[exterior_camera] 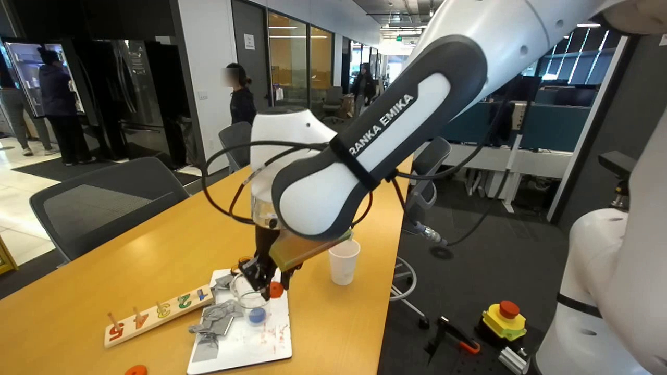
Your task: Pick up the orange tokens and put them in the white cup. Pick up the blue token and put it in the colourless cup.
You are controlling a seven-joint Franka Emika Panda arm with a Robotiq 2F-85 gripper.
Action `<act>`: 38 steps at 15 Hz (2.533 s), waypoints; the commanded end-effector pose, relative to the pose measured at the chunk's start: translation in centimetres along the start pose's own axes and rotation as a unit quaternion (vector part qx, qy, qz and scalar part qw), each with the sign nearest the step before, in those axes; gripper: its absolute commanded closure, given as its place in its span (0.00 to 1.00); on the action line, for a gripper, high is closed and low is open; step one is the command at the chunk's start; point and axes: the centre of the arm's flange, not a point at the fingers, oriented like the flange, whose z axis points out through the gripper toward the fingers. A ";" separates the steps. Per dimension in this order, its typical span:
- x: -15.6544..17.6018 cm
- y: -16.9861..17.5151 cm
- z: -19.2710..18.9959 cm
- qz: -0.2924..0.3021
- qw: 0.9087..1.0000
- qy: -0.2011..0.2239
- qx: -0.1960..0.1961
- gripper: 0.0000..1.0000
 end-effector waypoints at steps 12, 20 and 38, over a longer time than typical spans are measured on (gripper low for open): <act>3.7 18.2 -2.5 0.166 0.984 0.030 -0.063 0.78; 3.8 20.8 1.3 0.191 0.978 -0.008 -0.079 0.78; 6.4 12.0 -1.2 0.076 0.996 0.030 -0.030 0.00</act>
